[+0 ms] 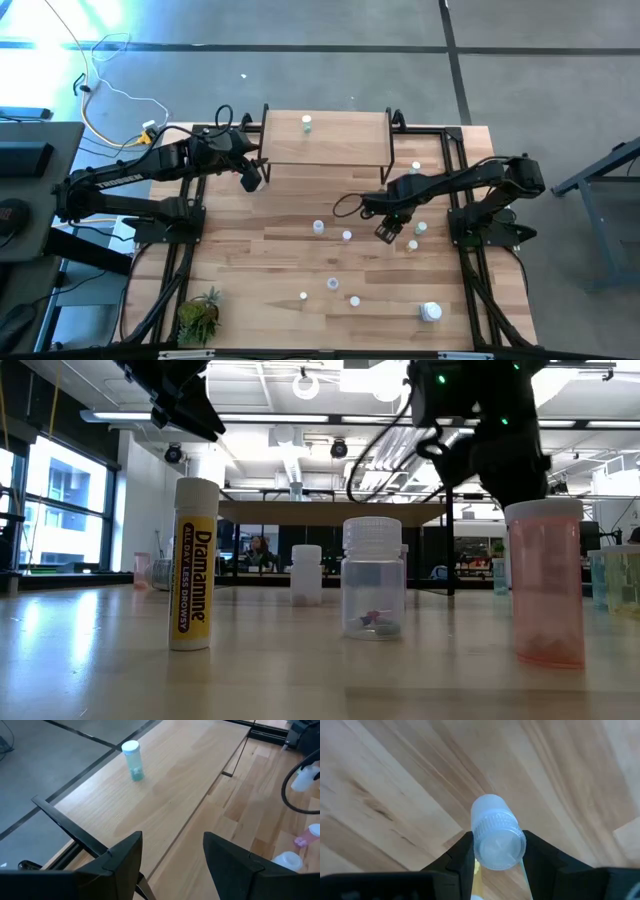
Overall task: Pick and place medicine bottles onto shelf by color
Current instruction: Put the white pill bottle on the shelf
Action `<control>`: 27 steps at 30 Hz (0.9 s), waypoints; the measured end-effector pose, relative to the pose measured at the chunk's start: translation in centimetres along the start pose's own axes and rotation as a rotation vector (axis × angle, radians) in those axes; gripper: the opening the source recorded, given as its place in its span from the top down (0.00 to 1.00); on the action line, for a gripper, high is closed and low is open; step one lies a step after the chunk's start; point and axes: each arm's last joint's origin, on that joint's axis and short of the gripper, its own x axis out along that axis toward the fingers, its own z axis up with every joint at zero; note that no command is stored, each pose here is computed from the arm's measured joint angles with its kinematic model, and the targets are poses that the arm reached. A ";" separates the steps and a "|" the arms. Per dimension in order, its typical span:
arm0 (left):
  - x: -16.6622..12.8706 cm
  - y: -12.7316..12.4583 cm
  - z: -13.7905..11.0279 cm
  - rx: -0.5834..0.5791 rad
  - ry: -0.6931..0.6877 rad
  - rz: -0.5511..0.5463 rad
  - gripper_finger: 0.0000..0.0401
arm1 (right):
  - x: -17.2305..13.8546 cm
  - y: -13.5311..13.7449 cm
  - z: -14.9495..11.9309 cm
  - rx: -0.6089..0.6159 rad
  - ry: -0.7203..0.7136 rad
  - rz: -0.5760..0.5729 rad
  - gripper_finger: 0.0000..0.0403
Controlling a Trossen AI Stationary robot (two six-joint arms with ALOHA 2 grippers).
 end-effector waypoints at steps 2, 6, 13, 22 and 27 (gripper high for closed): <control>0.0 0.0 0.0 0.000 0.000 0.006 0.50 | -1.3 0.0 0.5 -0.030 -0.022 -0.003 0.71; 0.0 0.0 0.0 -0.001 0.002 0.006 0.50 | -3.7 -0.1 1.8 -0.073 -0.080 0.027 0.71; 0.0 0.0 -0.1 -0.001 0.007 0.007 0.50 | -8.3 -1.4 3.7 -0.103 -0.179 0.066 0.71; 0.0 0.0 -0.1 0.001 0.007 0.007 0.50 | -14.6 -4.5 5.8 -0.126 -0.389 0.019 0.71; 0.0 0.0 -0.1 0.000 0.007 0.007 0.50 | -17.3 -7.4 6.7 -0.095 -0.501 -0.057 0.71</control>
